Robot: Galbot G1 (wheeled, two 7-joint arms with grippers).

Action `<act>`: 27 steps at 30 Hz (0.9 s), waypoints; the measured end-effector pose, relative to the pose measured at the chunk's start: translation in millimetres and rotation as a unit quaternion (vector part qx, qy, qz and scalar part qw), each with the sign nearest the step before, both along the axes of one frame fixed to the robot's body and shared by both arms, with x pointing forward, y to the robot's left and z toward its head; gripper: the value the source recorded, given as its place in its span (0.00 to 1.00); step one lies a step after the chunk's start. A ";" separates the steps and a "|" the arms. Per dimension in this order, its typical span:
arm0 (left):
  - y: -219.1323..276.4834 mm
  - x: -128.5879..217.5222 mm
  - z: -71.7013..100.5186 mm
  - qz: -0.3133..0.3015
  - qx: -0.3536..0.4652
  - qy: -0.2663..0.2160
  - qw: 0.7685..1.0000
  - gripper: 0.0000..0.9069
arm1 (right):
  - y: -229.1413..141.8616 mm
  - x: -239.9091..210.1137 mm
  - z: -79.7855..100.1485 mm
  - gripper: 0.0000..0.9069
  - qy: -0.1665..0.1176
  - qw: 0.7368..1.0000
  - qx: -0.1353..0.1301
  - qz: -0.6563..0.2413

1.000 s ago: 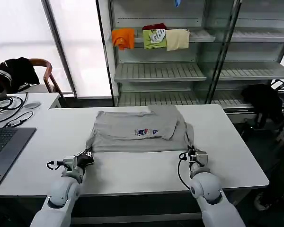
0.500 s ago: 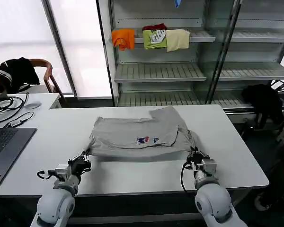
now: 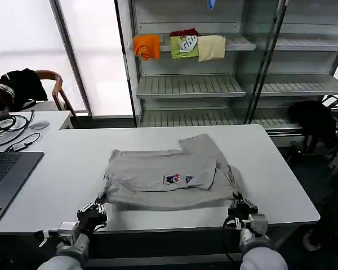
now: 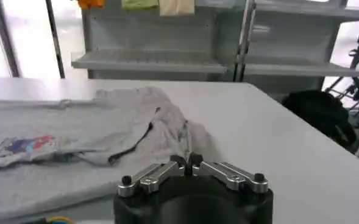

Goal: Fold and organize the clothes.

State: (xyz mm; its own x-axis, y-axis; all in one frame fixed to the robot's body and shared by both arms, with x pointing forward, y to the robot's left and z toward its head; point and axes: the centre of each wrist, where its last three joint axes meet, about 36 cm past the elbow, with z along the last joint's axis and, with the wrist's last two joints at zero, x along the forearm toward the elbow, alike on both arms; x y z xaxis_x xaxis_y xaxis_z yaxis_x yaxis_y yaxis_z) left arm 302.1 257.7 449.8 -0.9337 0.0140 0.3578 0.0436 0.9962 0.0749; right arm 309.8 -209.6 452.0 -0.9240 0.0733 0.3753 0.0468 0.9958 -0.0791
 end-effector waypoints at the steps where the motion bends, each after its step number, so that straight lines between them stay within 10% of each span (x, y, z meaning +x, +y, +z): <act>1: -0.2 -2.8 -0.5 0.000 0.000 0.002 1.000 0.02 | -0.4 -3.1 -1.5 0.00 0.004 1.000 -0.001 -0.001; 3: 0.3 -7.7 -2.0 0.002 0.001 0.005 1.000 0.02 | -1.2 -7.7 -3.3 0.22 0.009 1.000 -0.002 -0.002; 4: 0.4 -9.9 -3.0 0.003 0.001 0.007 1.000 0.02 | -1.4 -10.5 -4.0 1.00 0.012 1.000 -0.002 -0.003; 8: 0.9 -18.9 -5.2 0.007 0.003 0.014 1.000 0.07 | -2.6 -19.0 -5.8 1.00 0.020 1.000 -0.005 -0.005; 9: 0.8 -21.3 -6.1 0.008 0.004 0.015 1.000 0.34 | -2.5 -21.1 -5.8 1.00 0.021 1.000 -0.006 -0.004; 10: 0.3 -23.6 -6.7 0.009 0.004 0.017 1.000 1.00 | -2.3 -23.3 -5.9 1.00 0.023 1.000 -0.006 -0.005; 27: -1.9 -41.9 25.2 0.006 0.005 -0.013 1.000 1.00 | -12.2 -19.0 23.2 1.00 -0.026 0.999 0.012 -0.031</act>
State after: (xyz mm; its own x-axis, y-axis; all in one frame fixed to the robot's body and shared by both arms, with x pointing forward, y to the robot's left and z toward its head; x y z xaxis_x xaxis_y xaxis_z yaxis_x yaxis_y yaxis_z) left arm 260.1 255.9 475.0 -0.9430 -0.0006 0.3327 0.0293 0.9960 0.0849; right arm 290.8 -221.8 475.2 -0.9364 0.1223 0.3290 0.1117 0.9924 -0.0509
